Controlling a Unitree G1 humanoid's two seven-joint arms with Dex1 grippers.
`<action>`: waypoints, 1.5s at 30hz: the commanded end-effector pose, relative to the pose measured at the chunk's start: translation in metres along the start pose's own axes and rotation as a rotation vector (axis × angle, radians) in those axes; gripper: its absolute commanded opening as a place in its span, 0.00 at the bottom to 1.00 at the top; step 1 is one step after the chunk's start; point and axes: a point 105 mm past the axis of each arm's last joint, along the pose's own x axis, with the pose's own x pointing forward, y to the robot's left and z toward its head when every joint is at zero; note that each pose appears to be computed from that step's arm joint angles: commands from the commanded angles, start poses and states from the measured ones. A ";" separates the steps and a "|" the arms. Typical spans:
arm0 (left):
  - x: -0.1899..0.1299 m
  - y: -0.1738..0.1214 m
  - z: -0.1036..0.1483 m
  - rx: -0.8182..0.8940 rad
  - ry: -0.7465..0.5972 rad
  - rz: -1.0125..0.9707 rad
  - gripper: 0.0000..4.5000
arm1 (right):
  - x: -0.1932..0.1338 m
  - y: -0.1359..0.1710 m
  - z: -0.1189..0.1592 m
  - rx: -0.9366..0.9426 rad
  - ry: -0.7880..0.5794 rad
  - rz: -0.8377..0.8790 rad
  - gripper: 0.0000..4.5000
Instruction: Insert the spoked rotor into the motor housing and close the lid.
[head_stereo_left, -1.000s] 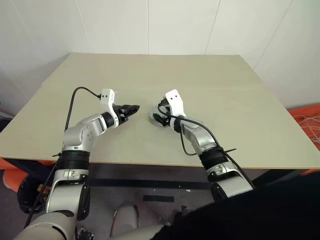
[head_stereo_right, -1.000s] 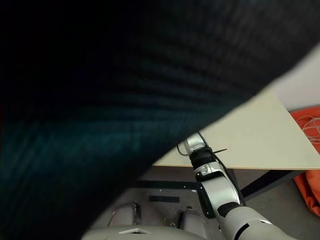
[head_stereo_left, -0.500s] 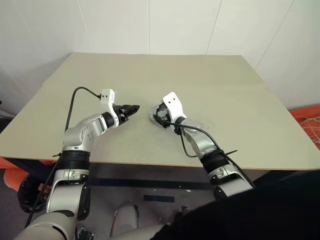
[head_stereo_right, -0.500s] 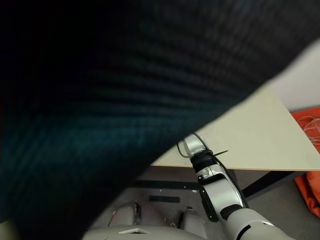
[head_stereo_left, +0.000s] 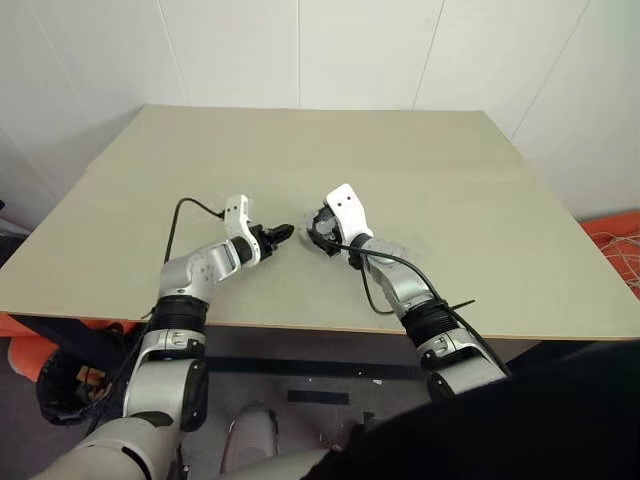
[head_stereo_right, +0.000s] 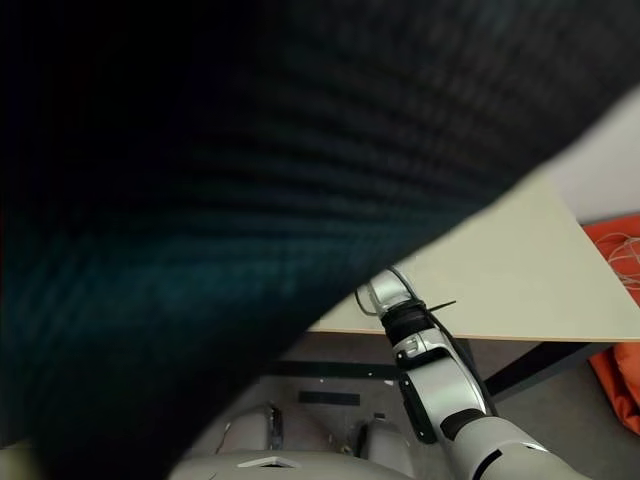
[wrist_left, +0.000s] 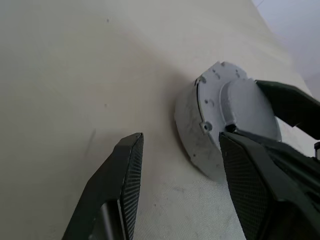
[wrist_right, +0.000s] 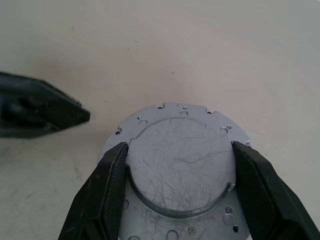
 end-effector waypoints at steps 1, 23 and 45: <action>0.005 -0.023 0.020 0.027 -0.047 -0.070 0.57 | -0.006 -0.005 -0.020 0.073 0.096 0.003 0.70; 0.020 -0.041 0.043 -0.056 -0.119 -0.123 0.57 | -0.019 -0.001 -0.024 0.167 0.170 0.055 0.70; 0.017 -0.044 0.054 -0.058 -0.135 -0.131 0.57 | -0.028 -0.003 -0.071 0.123 0.263 0.029 0.70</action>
